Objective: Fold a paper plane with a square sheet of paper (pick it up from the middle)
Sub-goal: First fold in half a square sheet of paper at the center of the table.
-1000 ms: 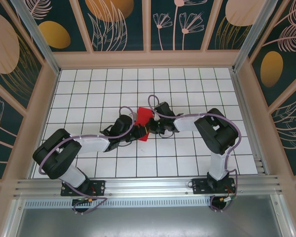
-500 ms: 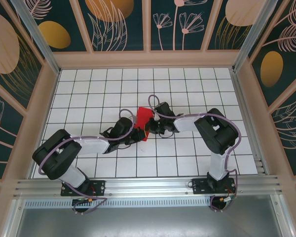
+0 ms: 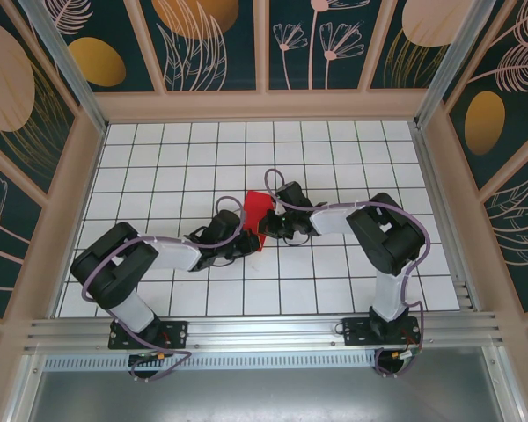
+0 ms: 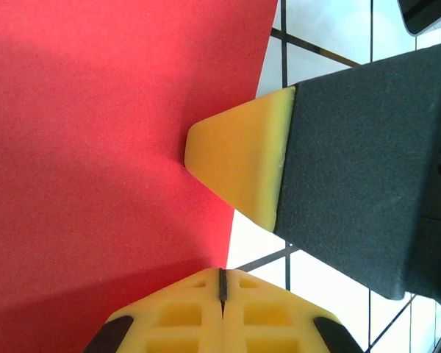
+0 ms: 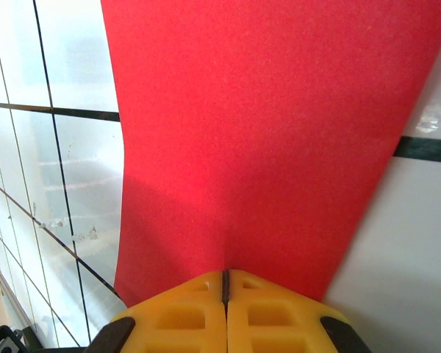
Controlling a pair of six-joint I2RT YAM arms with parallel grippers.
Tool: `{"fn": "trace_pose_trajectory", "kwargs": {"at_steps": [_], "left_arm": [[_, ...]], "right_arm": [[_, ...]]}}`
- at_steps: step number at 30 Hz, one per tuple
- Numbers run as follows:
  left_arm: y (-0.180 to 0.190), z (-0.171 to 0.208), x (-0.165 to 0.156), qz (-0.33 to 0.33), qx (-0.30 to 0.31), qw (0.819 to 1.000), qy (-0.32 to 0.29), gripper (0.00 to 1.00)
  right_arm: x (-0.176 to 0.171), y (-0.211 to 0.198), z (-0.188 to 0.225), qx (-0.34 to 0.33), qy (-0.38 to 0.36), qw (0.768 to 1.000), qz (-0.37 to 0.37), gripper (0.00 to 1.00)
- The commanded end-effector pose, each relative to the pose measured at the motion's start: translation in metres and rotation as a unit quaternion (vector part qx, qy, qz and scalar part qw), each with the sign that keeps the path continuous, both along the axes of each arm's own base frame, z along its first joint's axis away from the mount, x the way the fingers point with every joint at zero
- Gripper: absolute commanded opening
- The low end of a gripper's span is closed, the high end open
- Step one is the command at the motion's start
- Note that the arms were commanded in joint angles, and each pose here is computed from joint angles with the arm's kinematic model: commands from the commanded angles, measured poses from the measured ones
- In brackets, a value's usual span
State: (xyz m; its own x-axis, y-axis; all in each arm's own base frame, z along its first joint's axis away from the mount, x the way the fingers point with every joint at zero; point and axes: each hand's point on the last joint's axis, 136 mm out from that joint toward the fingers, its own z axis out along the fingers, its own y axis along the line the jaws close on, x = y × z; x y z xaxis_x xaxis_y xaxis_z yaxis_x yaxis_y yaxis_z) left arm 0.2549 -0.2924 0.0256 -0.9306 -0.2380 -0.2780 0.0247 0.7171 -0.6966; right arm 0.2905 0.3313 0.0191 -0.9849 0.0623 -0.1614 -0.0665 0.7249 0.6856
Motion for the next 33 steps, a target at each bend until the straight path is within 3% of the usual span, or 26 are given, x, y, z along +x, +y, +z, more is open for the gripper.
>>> {"fn": "trace_pose_trajectory", "kwargs": {"at_steps": [1,13,22,33], "left_arm": [[-0.004,0.001,0.005,0.002,0.003,1.0,0.0,0.03],[0.011,-0.026,-0.002,0.009,0.061,0.998,0.029,0.01],[0.011,-0.022,0.002,0.012,0.065,0.998,0.022,0.01],[-0.001,0.0,0.005,-0.003,0.025,1.0,-0.002,0.02]], "right_arm": [[-0.002,-0.005,0.001,0.0,0.005,1.0,-0.006,0.08],[0.001,-0.007,0.046,0.027,-0.044,0.999,0.011,0.08],[-0.023,-0.01,0.019,0.018,-0.001,1.0,0.025,0.07],[-0.022,-0.012,-0.009,-0.01,0.019,1.0,0.02,0.07]]}}
